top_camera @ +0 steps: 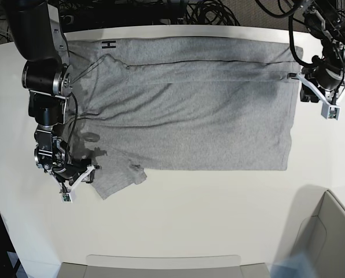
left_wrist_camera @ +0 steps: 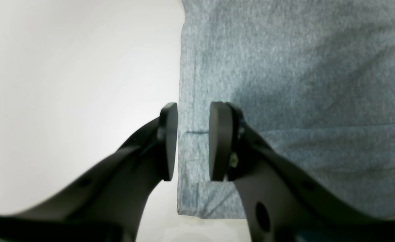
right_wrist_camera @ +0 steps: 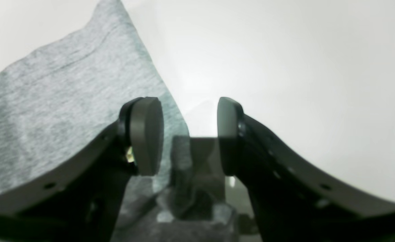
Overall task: Fold the T-shirt properly
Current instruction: 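Move the right gripper to the hem corner near the sleeve, then move the left gripper to the other hem corner and grasp both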
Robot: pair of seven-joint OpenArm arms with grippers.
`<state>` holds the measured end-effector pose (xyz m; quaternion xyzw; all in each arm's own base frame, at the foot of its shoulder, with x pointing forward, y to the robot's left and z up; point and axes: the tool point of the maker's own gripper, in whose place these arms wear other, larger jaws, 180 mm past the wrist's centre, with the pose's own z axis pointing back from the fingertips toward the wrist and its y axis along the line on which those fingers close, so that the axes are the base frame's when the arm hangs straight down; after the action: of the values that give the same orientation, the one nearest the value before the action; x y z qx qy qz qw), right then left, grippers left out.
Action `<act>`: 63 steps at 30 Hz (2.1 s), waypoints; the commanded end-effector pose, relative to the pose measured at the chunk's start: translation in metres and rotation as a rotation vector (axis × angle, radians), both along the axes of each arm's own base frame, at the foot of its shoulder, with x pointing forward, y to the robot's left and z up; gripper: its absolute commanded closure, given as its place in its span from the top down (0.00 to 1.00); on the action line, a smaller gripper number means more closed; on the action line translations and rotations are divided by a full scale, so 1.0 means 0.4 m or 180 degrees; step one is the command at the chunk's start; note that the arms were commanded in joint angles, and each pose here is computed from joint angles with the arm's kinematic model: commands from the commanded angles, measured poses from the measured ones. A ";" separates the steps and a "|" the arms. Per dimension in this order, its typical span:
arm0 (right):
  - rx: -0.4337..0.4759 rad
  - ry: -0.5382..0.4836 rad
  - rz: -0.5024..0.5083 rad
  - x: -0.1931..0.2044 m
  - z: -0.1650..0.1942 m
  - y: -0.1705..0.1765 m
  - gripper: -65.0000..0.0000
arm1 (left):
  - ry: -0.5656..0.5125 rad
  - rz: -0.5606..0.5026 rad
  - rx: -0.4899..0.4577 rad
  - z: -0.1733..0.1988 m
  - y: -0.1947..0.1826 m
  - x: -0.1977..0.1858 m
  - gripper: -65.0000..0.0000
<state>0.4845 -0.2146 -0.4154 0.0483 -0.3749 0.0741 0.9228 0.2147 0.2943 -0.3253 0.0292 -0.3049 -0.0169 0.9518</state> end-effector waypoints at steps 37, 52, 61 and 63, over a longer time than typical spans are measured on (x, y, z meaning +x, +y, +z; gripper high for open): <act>0.0185 0.0090 0.0224 0.003 0.004 0.046 0.43 | -0.0072 -0.0384 -0.0300 -0.112 -0.014 0.544 0.43; 0.0192 0.0085 0.0231 0.005 0.006 0.051 0.43 | -0.0230 0.0044 -0.0718 -0.204 0.005 0.604 0.43; 0.0192 0.0085 0.0231 0.005 0.006 0.051 0.43 | -0.0021 0.0000 -0.0718 -0.251 -0.010 0.563 0.46; 0.0186 0.0093 0.0239 0.004 0.005 0.053 0.42 | 0.0130 -0.0165 -0.0742 -0.277 -0.028 0.531 0.42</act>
<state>0.4820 -0.1899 -0.4194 0.1011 -0.3685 0.0877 0.9200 0.4380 0.2807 -0.4294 -0.0967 -0.3211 0.0074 0.9421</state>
